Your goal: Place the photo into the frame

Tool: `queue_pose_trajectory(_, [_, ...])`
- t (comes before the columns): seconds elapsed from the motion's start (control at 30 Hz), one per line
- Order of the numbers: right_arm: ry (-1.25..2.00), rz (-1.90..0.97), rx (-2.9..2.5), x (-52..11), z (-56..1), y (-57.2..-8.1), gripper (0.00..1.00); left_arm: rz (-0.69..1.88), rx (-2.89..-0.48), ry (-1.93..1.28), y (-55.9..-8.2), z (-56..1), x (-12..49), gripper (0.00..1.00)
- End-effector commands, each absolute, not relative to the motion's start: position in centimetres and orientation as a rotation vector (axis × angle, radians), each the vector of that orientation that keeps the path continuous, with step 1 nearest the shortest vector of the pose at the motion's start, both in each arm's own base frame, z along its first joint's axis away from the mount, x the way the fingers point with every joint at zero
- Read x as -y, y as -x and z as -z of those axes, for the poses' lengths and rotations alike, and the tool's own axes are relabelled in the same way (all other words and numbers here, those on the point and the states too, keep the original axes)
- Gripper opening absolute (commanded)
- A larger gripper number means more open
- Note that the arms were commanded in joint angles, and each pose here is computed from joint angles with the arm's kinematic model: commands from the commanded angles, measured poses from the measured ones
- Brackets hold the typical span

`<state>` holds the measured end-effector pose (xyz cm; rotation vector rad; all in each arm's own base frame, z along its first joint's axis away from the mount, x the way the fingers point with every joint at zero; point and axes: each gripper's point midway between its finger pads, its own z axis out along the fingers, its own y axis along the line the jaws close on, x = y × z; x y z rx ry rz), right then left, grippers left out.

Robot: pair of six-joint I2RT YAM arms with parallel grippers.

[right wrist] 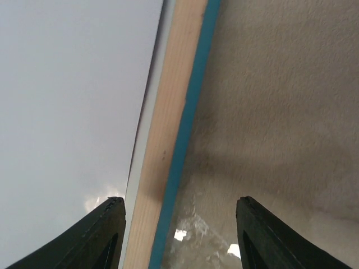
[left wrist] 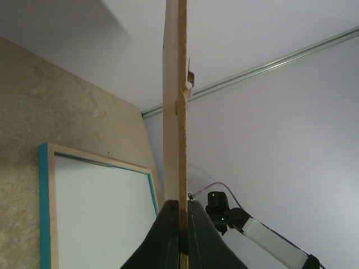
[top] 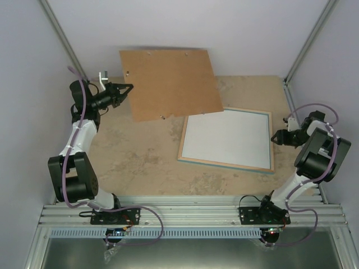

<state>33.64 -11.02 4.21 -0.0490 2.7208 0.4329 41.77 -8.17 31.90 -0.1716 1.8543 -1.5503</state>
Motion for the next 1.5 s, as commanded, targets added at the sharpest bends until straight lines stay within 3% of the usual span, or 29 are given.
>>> queue_pose_trajectory(0.0, [-0.031, -0.535, -2.697, 10.9, -3.5, -35.3, 0.54, 1.51, -1.778, 0.045, -40.8, -34.7, 8.5, 0.0])
queue_pose_trajectory(0.17, [-0.036, -0.611, -2.707, 9.9, -2.0, -36.0, 0.5, 1.516, -1.781, 0.039, -40.7, -34.6, 8.6, 0.0])
queue_pose_trajectory(0.4, [0.004, -0.662, -2.706, 7.7, -1.4, -37.2, 0.33, 1.511, -1.781, 0.045, -40.7, -34.4, 7.9, 0.0])
queue_pose_trajectory(0.93, [0.195, -0.919, -2.679, -5.7, -0.5, -39.9, 0.32, 1.508, -1.818, 0.053, -40.1, -33.9, 6.7, 0.0])
queue_pose_trajectory(1.07, [0.276, -0.993, -2.574, -6.9, -3.7, -40.5, 0.43, 1.53, -1.824, 0.033, -39.2, -33.7, 7.1, 0.0])
queue_pose_trajectory(1.27, [0.37, -1.092, -2.227, -6.0, -14.4, -41.9, 0.84, 1.588, -1.829, -0.055, -37.8, -33.7, 8.9, 0.0])
queue_pose_trajectory(1.47, [0.376, -1.285, -2.021, -7.5, -22.5, -42.1, 0.96, 1.655, -1.821, -0.218, -35.8, -34.7, 11.7, 0.0])
